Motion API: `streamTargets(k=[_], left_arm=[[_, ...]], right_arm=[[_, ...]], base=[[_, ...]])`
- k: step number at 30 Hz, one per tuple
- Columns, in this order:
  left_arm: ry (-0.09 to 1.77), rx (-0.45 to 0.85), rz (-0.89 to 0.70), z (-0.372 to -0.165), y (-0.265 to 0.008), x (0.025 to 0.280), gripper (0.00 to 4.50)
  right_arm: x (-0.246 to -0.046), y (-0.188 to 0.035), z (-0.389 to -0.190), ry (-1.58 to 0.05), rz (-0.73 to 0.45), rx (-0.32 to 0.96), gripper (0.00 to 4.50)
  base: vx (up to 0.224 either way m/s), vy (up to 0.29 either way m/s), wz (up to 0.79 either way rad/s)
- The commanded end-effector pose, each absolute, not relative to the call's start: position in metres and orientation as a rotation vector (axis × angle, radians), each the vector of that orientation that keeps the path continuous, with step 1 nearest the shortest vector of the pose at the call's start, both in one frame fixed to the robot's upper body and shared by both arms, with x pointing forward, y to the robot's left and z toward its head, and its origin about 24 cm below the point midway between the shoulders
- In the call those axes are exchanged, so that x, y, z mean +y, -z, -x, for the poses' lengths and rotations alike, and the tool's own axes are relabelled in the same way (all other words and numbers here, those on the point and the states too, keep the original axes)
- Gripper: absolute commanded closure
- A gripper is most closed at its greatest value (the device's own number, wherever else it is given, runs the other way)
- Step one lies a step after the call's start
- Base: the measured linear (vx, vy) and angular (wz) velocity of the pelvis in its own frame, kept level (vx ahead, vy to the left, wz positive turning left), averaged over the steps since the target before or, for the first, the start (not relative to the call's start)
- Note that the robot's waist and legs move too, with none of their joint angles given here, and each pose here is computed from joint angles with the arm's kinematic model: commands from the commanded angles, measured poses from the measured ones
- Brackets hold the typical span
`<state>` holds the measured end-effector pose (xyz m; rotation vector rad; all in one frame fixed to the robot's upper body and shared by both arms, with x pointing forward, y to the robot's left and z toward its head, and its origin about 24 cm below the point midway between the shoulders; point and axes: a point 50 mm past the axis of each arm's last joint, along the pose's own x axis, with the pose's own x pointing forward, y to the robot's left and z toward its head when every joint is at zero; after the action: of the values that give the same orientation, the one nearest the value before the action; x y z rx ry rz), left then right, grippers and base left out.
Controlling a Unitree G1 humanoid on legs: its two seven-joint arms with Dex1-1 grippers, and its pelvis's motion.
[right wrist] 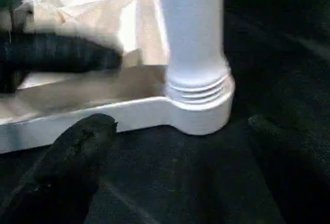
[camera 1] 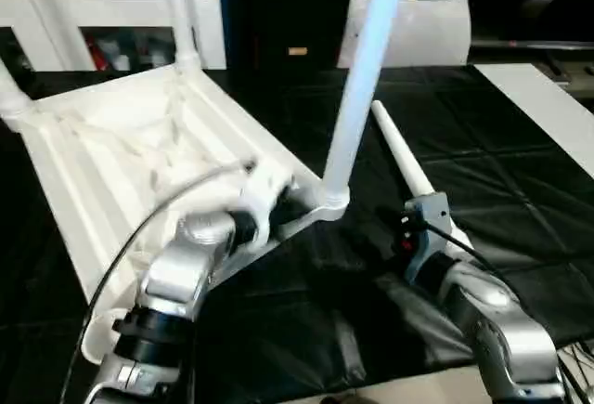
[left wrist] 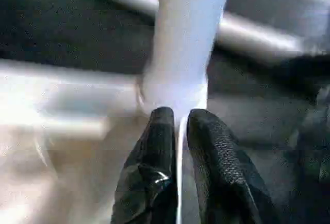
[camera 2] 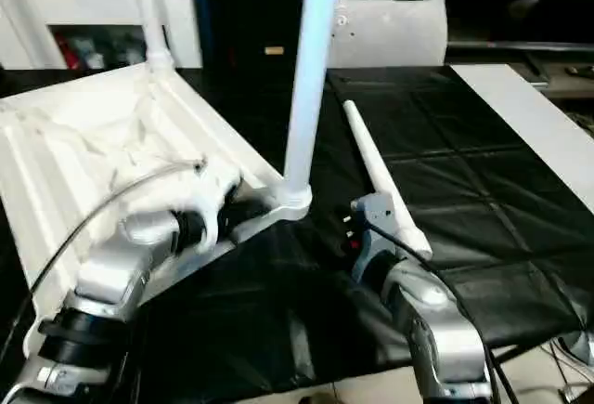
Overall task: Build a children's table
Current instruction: Rotate leg to tighten, then rotate table base
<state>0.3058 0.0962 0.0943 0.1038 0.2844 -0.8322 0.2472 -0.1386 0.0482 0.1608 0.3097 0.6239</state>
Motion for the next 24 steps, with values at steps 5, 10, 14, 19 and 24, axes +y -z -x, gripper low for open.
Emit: streamTargets(k=[5,10,14,19,24], left_arm=[[0.839,0.213,-0.090,-0.307,-0.121,0.114,3.56],[0.572,0.273,-0.323,-0.311,-0.134,0.183,3.85],[0.365,0.365,-0.480,-0.301,-0.143,0.241,4.11],[0.210,0.523,-0.655,-0.282,-0.142,0.293,4.45],[0.268,0.663,-0.697,-0.270,-0.119,0.298,4.45]], right_arm=[[-0.119,-0.042,-0.244,-0.675,-0.127,0.381,0.00],[-0.097,-0.035,-0.243,-0.727,-0.095,0.434,0.00],[-0.089,-0.033,-0.247,-0.709,-0.088,0.440,0.00],[-0.083,-0.029,-0.259,-0.653,-0.097,0.450,0.00],[-0.077,-0.026,-0.270,-0.653,-0.054,0.450,0.00]], base=[[0.000,0.000,0.00],[0.000,0.000,0.00],[0.000,0.000,0.00],[0.000,0.000,0.00],[0.000,0.000,0.00]])
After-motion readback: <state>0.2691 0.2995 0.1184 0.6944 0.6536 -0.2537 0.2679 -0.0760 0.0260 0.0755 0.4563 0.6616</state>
